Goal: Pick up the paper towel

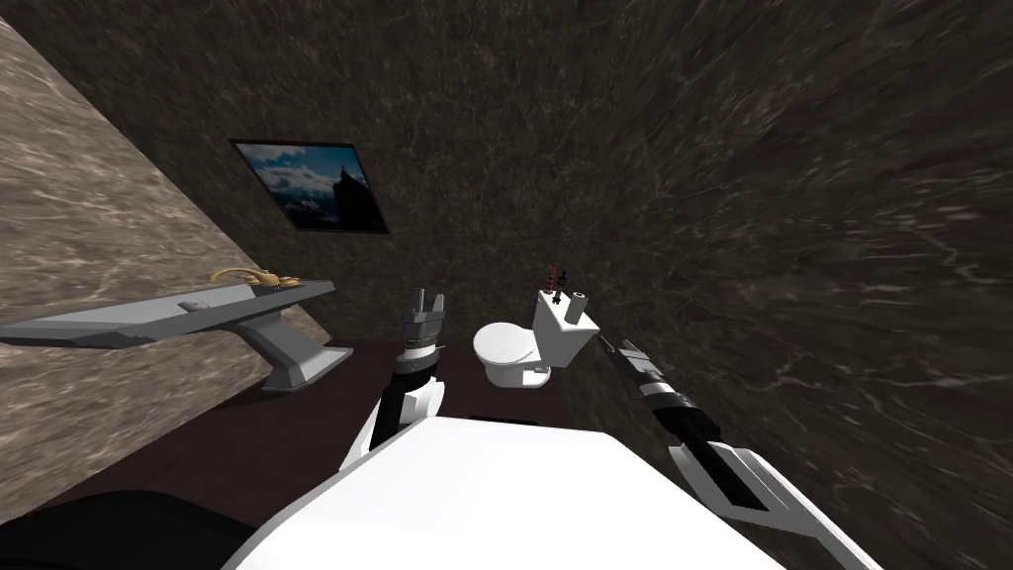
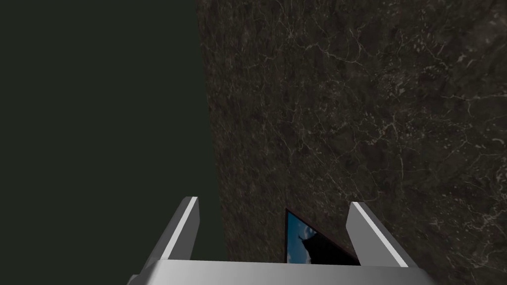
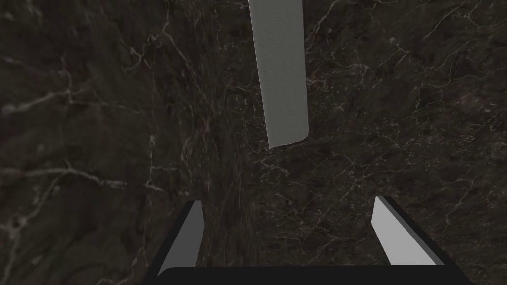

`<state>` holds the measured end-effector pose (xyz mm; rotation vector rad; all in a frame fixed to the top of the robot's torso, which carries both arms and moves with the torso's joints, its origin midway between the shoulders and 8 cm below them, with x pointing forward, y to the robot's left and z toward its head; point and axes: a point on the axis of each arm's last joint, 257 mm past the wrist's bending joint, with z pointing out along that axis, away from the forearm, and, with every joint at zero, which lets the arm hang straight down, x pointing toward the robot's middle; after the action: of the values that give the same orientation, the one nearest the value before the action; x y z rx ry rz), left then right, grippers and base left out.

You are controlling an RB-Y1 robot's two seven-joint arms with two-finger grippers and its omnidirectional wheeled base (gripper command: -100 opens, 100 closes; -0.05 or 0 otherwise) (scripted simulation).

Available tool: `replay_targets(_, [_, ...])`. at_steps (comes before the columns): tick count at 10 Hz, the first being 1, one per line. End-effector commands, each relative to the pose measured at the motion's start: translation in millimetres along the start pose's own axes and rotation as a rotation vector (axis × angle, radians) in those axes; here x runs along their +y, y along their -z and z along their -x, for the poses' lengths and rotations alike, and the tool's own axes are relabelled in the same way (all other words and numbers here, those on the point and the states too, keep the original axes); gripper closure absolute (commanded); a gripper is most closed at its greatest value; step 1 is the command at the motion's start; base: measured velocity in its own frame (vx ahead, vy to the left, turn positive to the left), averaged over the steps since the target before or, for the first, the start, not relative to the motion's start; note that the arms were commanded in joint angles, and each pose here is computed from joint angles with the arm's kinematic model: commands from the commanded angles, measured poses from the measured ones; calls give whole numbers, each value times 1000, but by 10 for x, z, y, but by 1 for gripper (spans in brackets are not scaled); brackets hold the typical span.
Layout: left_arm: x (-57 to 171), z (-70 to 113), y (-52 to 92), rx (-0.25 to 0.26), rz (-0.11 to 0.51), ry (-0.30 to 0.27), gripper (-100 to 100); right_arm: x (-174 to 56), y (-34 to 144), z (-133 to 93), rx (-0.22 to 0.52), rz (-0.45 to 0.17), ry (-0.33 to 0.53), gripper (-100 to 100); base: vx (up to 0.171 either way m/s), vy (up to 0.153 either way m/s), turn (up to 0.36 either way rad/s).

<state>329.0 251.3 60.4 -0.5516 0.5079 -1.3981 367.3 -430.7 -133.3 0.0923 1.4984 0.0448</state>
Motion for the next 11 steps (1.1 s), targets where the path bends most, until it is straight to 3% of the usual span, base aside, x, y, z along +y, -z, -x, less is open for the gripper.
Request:
replay_targets(1, [0,0,0,0,0,0,0,-132,-33,-80,27,-9,26,-100,128,57,4])
replay_targets(5, [0,0,0,0,0,0,0,-332,-110,-137,68,-15,75,-100,171,62,23])
replay_targets(10, [0,1,0,0,0,0,0,-401,-183,-102,70,-15,92,-100,187,3,52])
replay_targets(11, [0,0,0,0,0,0,0,-401,-186,-99,69,-15,92,0,20,-2,0])
